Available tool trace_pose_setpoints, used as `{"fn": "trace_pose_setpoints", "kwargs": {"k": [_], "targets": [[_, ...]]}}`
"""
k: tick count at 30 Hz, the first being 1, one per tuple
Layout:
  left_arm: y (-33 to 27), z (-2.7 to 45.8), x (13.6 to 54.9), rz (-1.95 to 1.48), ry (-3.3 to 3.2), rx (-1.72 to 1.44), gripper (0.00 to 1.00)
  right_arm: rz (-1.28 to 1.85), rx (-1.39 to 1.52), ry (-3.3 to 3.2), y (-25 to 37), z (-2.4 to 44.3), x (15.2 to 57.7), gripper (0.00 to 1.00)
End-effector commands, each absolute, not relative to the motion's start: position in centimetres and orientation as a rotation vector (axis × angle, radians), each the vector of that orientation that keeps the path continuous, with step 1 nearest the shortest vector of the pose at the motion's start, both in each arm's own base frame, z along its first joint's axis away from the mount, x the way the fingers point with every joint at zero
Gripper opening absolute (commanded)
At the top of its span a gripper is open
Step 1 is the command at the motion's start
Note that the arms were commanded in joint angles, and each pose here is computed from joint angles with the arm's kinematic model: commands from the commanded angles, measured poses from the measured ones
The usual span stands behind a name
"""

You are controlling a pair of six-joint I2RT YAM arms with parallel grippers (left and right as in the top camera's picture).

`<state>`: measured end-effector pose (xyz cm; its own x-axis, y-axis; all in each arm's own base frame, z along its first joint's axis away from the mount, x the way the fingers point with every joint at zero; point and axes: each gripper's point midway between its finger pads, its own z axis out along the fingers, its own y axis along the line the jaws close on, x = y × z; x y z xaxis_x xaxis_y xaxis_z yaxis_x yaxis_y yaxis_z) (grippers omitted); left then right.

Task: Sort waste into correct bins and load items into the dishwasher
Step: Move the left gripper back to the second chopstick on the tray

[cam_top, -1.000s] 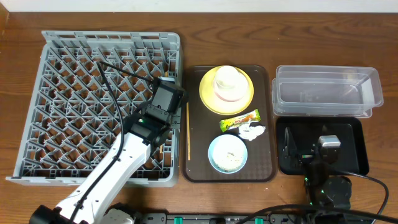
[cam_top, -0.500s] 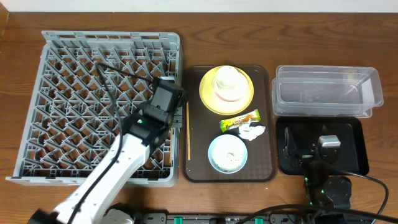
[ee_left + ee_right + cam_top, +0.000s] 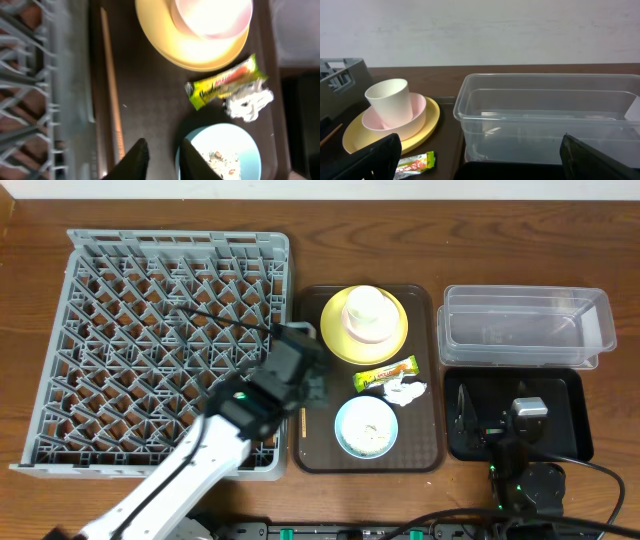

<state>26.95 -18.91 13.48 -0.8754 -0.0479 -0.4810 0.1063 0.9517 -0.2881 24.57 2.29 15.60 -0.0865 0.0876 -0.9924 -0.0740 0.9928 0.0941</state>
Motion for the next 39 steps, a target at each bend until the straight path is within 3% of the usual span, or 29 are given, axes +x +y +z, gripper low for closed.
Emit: {"fn": "trace_pose_setpoints", "kwargs": {"k": [1, 16, 26, 39], "targets": [[-19.6, 11.9, 27.5, -0.294, 2.610, 0.061, 0.27, 0.132, -0.003, 1.655, 2.4, 15.5, 24.5, 0.99], [-20.8, 4.7, 28.6, -0.062, 2.681, 0.130, 0.30, 0.132, -0.003, 1.655, 2.4, 15.5, 24.5, 0.99], [-18.0, 0.9, 29.3, 0.225, 2.686, 0.128, 0.31, 0.132, -0.003, 1.655, 2.5, 15.5, 24.5, 0.99], [-19.4, -1.9, 28.3, 0.141, 2.780, 0.159, 0.31, 0.133, -0.003, 1.655, 2.5, 15.5, 24.5, 0.99]]}}
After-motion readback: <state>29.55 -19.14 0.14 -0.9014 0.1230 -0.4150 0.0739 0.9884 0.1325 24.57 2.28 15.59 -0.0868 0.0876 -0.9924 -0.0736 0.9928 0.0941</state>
